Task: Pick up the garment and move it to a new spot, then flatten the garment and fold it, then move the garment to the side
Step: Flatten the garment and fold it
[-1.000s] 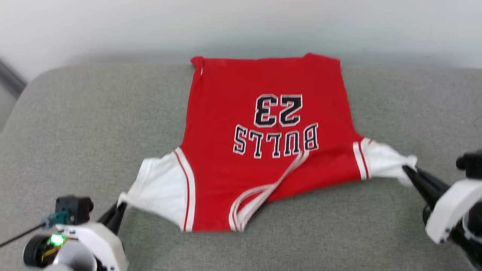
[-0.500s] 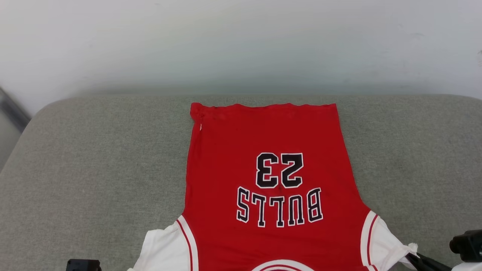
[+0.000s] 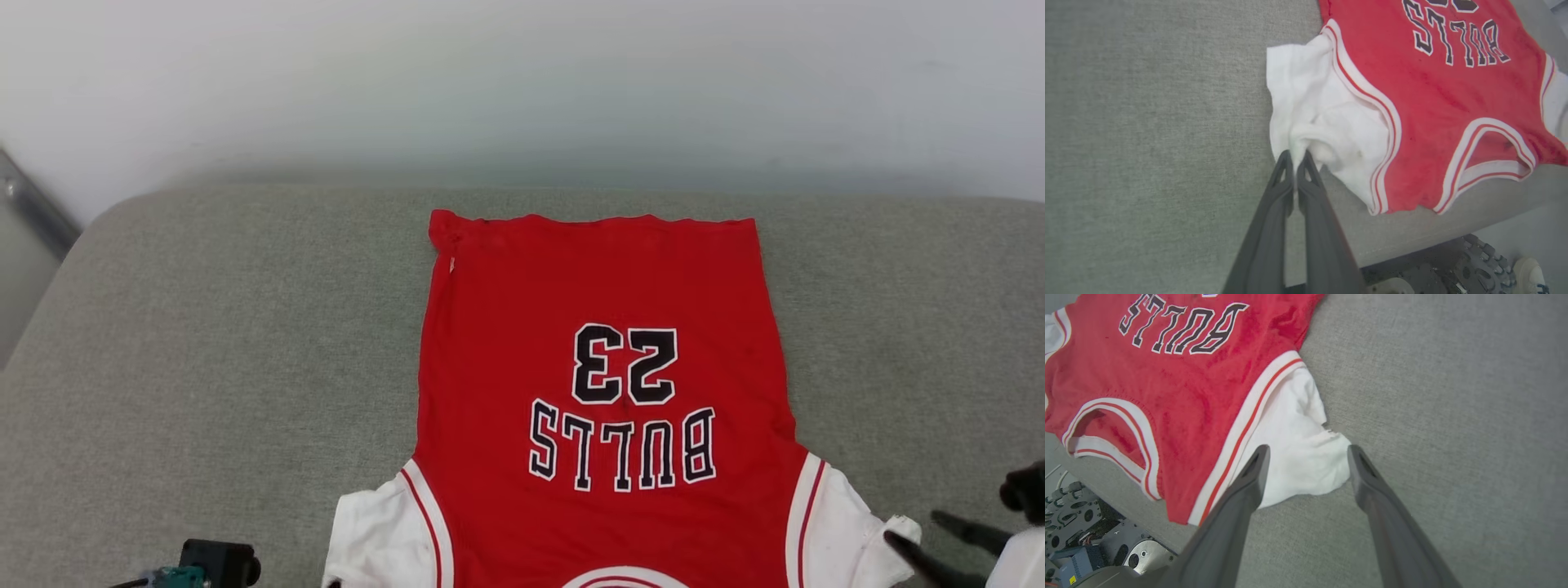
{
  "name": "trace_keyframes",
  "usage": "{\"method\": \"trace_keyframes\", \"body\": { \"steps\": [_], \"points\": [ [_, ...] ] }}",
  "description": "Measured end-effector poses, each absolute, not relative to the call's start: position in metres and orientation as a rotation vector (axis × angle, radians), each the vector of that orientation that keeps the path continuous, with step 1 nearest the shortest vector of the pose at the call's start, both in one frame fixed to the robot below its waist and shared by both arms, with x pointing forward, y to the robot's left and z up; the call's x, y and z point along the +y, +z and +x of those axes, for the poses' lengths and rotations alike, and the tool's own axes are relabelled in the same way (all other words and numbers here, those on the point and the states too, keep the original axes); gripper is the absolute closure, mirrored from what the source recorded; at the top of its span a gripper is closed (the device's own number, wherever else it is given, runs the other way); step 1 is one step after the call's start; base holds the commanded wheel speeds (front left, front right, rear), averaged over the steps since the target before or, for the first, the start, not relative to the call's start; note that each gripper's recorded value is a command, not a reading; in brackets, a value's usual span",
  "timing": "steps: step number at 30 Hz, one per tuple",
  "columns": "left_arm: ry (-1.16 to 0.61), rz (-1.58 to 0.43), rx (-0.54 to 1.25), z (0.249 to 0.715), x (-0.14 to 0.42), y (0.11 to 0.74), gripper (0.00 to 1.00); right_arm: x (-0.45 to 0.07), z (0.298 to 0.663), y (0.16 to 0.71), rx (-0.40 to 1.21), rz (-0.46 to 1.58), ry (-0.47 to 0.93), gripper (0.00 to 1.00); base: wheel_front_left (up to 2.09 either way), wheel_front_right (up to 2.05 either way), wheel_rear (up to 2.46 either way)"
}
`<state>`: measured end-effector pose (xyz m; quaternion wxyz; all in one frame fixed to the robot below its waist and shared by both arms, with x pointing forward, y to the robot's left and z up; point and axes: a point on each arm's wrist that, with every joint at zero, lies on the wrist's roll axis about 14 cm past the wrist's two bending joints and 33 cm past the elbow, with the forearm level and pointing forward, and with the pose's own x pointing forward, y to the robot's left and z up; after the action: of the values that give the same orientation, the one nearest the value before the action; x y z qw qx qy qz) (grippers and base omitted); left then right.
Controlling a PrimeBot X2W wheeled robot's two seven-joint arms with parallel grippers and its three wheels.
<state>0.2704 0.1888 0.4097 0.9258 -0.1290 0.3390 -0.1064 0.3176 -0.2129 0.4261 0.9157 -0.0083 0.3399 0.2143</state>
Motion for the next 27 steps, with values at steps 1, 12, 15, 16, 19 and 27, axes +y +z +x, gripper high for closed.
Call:
{"method": "trace_keyframes", "body": {
  "steps": [1, 12, 15, 16, 19, 27],
  "points": [
    [-0.237, -0.267, 0.702, 0.27, 0.185, 0.412, 1.0, -0.215, 0.325, 0.431, 0.697, -0.022, 0.439, 0.0, 0.0, 0.0, 0.0],
    [-0.32, -0.245, 0.751, 0.283, 0.168, 0.435, 1.0, -0.208, 0.444, 0.466, 0.773, -0.033, 0.437, 0.0, 0.0, 0.0, 0.0],
    [-0.332, -0.236, 0.771, 0.288, 0.165, 0.436, 1.0, -0.198, 0.487, 0.471, 0.785, -0.042, 0.433, 0.0, 0.0, 0.0, 0.0],
    [-0.334, -0.232, 0.776, 0.29, 0.164, 0.436, 1.0, -0.195, 0.499, 0.469, 0.799, -0.042, 0.431, 0.0, 0.0, 0.0, 0.0],
    [-0.336, -0.222, 0.787, 0.298, 0.163, 0.434, 1.0, -0.187, 0.535, 0.456, 0.866, -0.039, 0.405, 0.0, 0.0, 0.0, 0.0],
    [-0.281, -0.258, 0.824, 0.312, 0.167, 0.421, 1.0, -0.169, 0.602, 0.408, 1.026, -0.097, 0.334, 0.0, 0.0, 0.0, 0.0]
  ]
}}
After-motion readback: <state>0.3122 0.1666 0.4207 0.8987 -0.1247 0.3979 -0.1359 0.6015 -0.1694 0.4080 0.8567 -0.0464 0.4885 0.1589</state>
